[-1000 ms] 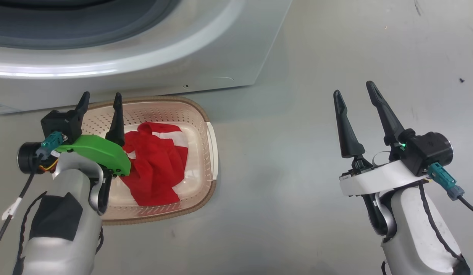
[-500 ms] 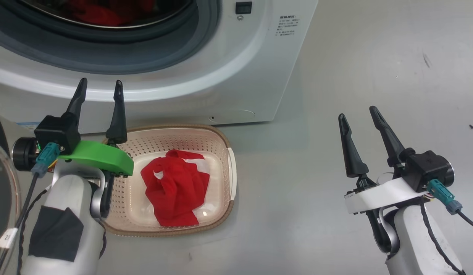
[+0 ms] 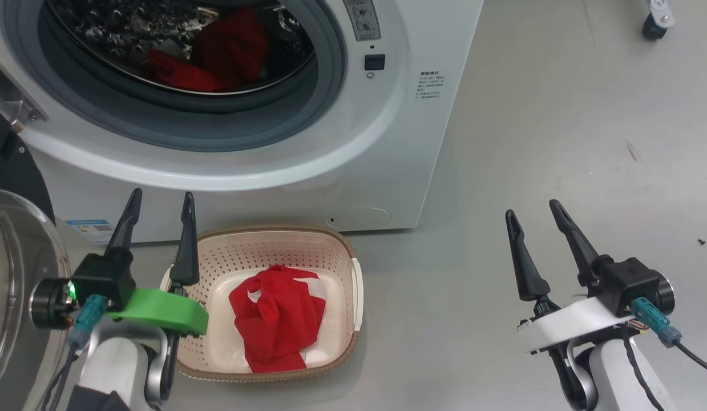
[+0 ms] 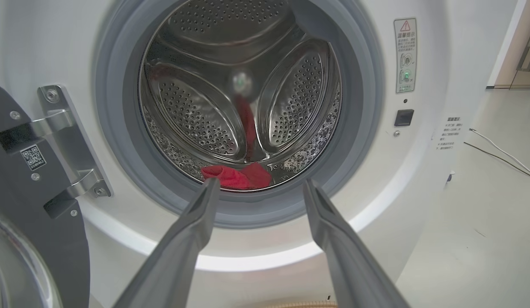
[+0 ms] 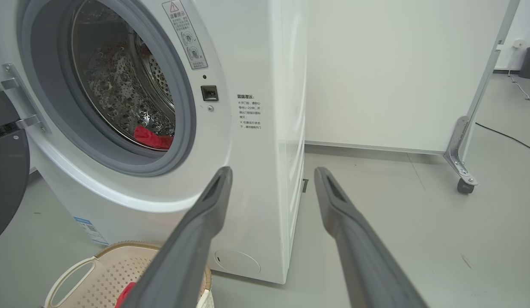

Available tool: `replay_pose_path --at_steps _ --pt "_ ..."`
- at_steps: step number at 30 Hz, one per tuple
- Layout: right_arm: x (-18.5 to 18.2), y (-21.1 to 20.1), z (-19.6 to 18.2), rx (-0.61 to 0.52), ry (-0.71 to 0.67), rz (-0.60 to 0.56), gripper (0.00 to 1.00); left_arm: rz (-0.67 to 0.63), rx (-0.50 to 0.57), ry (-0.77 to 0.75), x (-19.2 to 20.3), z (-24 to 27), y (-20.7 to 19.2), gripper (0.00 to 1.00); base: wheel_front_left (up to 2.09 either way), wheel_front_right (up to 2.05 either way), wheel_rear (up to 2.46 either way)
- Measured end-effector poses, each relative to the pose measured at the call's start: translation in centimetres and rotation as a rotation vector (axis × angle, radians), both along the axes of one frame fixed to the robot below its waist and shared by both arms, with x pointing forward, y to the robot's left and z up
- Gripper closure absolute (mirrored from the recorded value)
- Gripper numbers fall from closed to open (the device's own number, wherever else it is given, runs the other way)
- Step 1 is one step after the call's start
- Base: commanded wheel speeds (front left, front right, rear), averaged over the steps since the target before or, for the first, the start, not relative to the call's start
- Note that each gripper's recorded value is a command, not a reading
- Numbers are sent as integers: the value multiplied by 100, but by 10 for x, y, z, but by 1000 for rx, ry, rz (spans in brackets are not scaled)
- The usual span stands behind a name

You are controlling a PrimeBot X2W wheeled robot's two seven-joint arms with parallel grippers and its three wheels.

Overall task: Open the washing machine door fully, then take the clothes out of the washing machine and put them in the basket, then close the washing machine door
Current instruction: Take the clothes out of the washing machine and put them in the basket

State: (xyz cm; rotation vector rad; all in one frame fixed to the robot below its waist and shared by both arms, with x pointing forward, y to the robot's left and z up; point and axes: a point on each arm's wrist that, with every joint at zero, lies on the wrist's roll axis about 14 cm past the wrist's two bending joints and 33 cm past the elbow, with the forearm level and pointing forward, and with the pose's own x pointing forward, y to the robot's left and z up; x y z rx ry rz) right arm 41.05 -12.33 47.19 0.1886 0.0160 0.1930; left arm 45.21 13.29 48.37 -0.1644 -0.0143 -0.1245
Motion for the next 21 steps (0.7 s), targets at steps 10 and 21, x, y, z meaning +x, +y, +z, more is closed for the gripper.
replay_pose_path --at_steps 10,21 --pt "-26 -4 3 1 5 -14 0 18 -3 49 -51 -11 3 0 0 0 0" --pt "-45 -3 8 5 -3 -15 0 24 -18 28 -83 -1 1 0 0 0 0"
